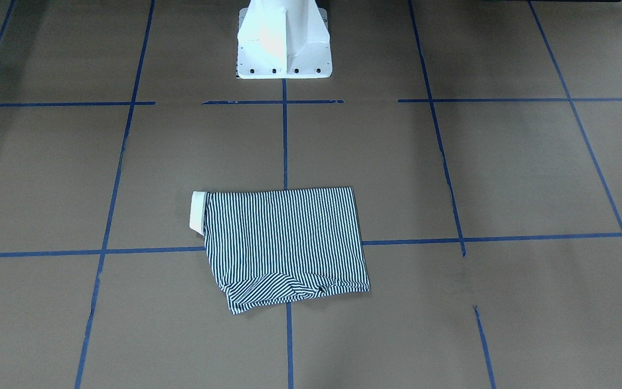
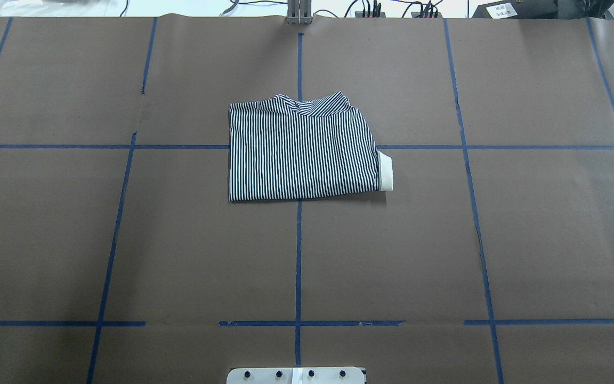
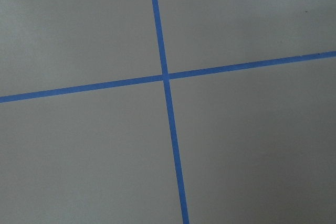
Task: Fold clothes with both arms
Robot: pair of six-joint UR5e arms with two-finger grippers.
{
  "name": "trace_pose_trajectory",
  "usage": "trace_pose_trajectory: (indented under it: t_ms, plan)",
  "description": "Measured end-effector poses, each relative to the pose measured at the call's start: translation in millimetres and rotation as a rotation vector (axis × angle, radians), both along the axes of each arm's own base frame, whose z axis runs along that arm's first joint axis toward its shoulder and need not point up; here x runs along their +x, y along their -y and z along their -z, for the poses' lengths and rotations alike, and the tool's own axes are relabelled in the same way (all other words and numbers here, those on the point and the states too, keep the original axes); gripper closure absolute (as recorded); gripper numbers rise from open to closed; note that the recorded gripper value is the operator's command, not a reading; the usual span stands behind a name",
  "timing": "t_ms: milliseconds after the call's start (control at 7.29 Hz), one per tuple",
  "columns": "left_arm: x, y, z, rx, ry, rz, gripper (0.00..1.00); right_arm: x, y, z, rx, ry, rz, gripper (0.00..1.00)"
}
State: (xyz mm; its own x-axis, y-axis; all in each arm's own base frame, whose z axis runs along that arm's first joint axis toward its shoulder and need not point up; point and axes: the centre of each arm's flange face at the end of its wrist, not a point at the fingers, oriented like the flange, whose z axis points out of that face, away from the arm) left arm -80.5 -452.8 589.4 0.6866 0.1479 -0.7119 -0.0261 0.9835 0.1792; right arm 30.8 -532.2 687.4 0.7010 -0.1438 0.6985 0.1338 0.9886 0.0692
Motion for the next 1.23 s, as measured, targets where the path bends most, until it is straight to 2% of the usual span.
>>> trace_pose_trajectory:
  t_ms: [823, 1235]
  plan:
    - [0, 0, -4, -0.013, -0.001, 0.003, 0.00, 0, 6, 6, 0.016, -0.009, 0.001, 0.00]
    - [0, 3, -14, -0.007, 0.000, 0.003, 0.00, 6, 9, 9, 0.050, -0.064, -0.003, 0.00]
